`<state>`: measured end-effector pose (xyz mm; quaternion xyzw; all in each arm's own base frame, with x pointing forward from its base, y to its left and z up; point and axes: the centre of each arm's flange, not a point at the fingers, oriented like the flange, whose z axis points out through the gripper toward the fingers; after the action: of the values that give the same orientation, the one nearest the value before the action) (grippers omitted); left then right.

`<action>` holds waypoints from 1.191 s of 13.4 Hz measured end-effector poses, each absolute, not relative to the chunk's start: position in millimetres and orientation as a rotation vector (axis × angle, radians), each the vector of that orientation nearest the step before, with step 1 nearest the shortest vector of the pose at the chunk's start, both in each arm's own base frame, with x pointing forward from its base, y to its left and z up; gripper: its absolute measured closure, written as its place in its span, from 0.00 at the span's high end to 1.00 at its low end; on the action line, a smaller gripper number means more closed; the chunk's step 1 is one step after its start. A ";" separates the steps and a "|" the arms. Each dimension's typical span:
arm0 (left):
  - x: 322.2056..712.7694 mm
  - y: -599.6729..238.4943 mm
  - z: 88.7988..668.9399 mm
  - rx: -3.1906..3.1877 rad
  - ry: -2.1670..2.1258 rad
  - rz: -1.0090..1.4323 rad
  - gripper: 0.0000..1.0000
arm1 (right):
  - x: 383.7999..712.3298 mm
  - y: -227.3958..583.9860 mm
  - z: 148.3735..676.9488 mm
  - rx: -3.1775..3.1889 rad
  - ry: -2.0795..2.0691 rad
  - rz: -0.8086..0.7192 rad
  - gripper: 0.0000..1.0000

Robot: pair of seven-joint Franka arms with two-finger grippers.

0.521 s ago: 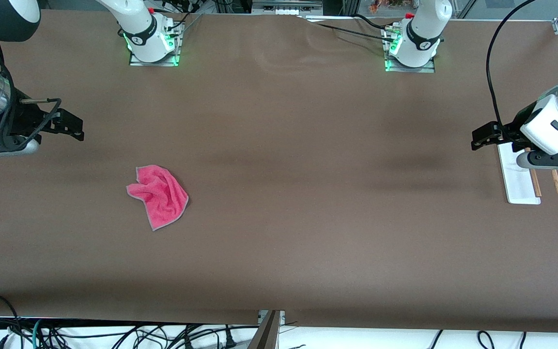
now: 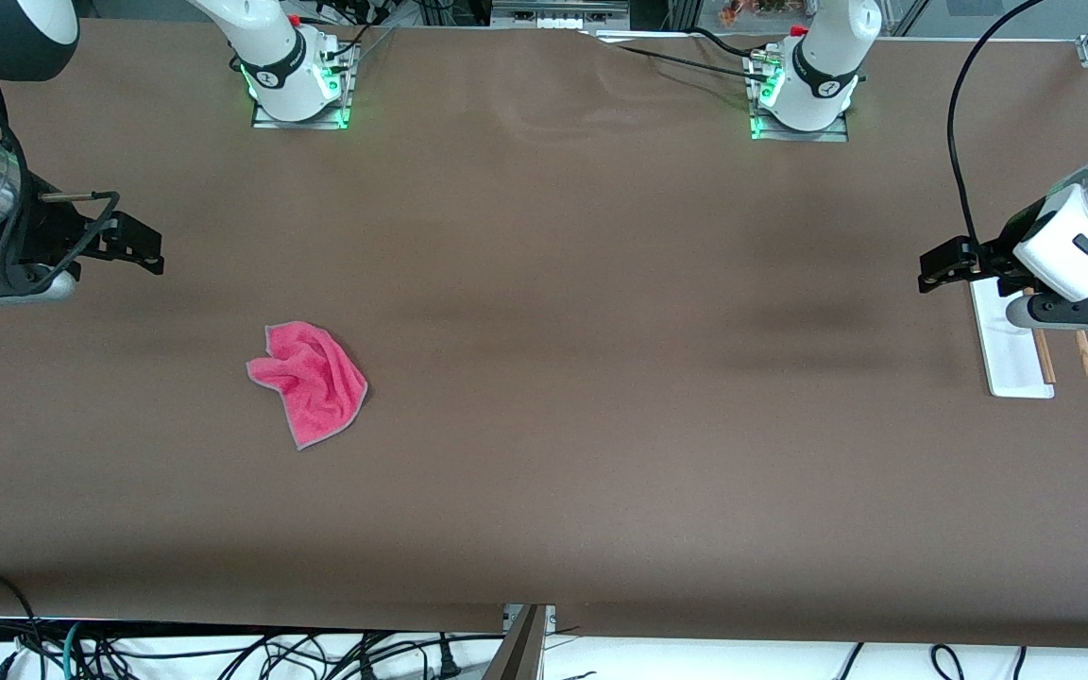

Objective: Pass towel and hang on rack
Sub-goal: 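Move the right gripper toward the pink towel, then lower the right gripper onto the pink towel and close it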

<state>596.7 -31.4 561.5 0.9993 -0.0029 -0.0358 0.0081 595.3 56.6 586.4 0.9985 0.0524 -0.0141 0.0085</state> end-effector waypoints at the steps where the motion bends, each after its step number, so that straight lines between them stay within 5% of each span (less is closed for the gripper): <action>1: 596.7 -31.9 561.5 3.123 -0.008 -0.112 1.00 | 595.1 56.6 585.0 3.120 0.164 -0.051 1.00; 5: 596.7 -32.0 561.7 3.123 -0.008 -0.111 1.00 | 605.0 61.6 543.8 3.112 0.171 -0.131 1.00; 10: 596.7 -32.1 562.0 3.123 -0.008 -0.110 1.00 | 661.2 80.3 408.2 3.098 0.209 -0.105 0.99; 16: 596.7 -32.3 562.0 3.123 -0.008 -0.110 1.00 | 689.7 122.8 278.0 3.085 0.301 -0.001 0.94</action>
<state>596.7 -32.3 562.0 0.9993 -0.0027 -0.0352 0.0081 689.7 122.8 278.0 0.9951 0.0972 -0.0003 0.0207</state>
